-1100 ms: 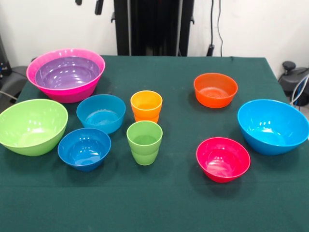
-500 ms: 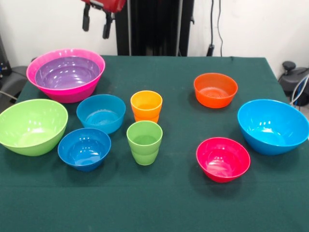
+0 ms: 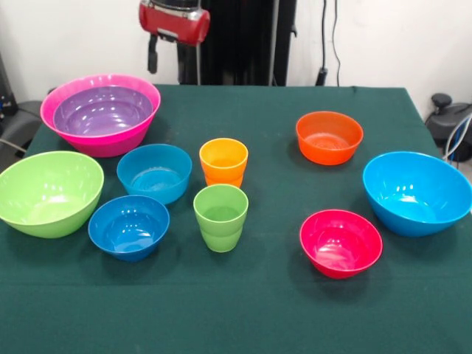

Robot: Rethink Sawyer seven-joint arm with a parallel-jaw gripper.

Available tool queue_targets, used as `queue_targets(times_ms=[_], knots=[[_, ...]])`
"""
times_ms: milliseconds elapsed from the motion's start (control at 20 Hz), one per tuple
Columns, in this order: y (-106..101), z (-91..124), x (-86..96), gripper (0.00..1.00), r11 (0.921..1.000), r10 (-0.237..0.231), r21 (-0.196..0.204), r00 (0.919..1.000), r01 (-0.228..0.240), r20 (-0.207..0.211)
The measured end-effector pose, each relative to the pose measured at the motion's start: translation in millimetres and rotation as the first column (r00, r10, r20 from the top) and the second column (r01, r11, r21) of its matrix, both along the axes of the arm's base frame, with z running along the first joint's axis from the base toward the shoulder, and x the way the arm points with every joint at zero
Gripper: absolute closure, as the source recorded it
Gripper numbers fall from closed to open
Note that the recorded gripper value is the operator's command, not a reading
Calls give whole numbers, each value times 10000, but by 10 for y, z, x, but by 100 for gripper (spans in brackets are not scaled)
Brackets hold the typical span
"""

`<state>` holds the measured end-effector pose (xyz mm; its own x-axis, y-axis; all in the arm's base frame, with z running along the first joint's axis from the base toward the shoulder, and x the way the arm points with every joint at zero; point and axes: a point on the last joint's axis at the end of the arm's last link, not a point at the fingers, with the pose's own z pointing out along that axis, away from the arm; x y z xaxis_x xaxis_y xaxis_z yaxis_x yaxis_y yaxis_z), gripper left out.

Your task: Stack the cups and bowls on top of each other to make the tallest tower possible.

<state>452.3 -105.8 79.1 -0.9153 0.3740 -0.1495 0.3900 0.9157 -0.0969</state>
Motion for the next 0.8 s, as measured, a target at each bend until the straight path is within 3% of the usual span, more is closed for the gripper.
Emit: queue_targets(times_ms=[500, 800], knots=[[224, -326, -101, 0, 9985, 328, 438, 9993, -321, -153], [257, -497, -246, 0, 9965, 576, 637, 9971, -544, -490]])
